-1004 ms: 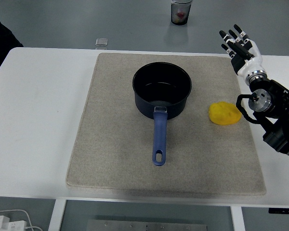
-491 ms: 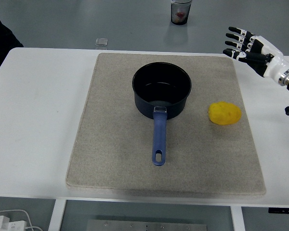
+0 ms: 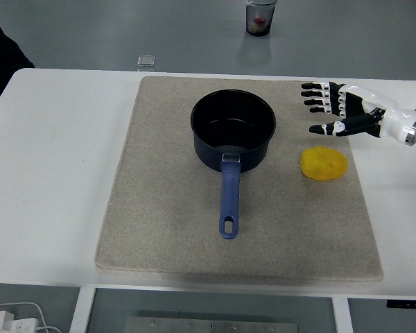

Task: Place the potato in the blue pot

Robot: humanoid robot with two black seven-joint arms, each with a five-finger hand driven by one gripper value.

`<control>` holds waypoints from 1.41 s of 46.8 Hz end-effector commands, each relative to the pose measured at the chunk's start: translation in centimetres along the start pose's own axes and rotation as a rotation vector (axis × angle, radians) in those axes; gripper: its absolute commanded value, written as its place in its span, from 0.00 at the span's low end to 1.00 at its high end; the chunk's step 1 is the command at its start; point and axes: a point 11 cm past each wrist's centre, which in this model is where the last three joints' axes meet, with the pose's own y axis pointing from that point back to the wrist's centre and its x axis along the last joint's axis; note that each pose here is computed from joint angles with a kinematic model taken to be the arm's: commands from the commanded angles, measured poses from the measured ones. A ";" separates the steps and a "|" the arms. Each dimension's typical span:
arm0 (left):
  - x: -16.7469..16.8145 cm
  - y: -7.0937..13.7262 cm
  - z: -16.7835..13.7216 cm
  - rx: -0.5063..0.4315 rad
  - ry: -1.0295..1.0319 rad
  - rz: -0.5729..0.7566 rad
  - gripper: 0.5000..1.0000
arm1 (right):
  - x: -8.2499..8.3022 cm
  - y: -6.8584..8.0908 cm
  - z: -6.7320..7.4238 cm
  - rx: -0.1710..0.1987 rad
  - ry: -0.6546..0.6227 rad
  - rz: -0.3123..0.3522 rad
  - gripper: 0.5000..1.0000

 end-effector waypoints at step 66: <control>0.1 0.0 0.0 0.000 0.000 0.003 0.99 | -1.8 1.1 3.5 -0.113 0.342 -0.104 0.85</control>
